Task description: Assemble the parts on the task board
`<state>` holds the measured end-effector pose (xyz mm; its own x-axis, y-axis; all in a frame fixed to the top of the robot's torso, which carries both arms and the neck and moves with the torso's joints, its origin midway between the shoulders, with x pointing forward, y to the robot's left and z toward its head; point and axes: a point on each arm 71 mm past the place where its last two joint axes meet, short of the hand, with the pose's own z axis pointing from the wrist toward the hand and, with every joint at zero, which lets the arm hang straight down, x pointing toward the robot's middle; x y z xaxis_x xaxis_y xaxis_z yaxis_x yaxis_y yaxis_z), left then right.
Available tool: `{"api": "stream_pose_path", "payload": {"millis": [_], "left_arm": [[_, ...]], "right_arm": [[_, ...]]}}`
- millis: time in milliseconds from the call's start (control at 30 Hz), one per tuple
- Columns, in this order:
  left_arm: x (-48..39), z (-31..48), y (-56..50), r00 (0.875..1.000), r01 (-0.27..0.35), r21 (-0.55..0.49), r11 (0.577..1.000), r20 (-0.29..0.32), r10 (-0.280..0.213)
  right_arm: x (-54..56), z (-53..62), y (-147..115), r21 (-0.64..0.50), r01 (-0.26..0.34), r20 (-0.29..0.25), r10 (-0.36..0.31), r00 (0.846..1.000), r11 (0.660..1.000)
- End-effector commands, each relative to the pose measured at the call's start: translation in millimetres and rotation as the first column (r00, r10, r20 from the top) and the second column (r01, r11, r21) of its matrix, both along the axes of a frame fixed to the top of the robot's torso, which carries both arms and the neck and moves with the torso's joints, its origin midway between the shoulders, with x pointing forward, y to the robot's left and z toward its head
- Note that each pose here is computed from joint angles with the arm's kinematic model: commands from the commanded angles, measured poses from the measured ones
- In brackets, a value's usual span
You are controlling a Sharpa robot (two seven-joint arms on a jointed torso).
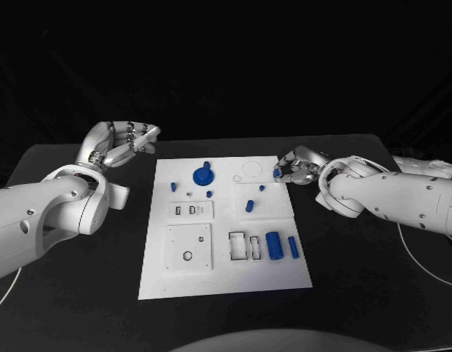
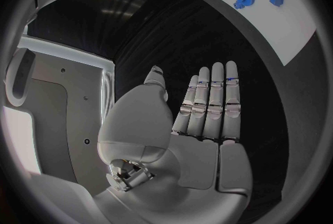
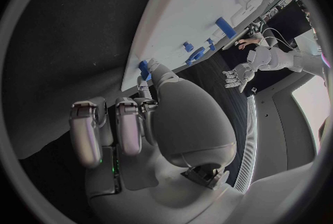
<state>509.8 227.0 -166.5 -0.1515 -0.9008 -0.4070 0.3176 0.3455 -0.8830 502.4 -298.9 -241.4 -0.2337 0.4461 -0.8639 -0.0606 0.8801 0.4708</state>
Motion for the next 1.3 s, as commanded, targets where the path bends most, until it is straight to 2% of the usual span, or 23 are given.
{"api": "stream_pose_path", "payload": {"millis": [33,867,1100,1300], "left_arm": [[-0.7,1.2,-2.1,1.0,0.017,-0.007,1.0,0.007,-0.017],[-0.4,1.2,-1.8,1.0,0.015,-0.007,1.0,0.008,-0.015],[-0.5,1.2,-2.0,1.0,0.016,-0.007,1.0,0.008,-0.016],[-0.4,1.2,-1.8,1.0,0.015,-0.007,1.0,0.008,-0.015]], "right_arm": [[-0.1,-1.0,0.9,-0.011,-0.007,-0.008,0.007,1.0,1.0],[0.8,-1.9,3.4,-0.015,-0.002,-0.015,0.002,1.0,1.0],[0.6,0.8,4.7,-0.001,-0.005,0.02,0.005,1.0,1.0],[-1.2,5.9,8.5,0.061,0.007,0.072,-0.012,0.997,0.998]]}}
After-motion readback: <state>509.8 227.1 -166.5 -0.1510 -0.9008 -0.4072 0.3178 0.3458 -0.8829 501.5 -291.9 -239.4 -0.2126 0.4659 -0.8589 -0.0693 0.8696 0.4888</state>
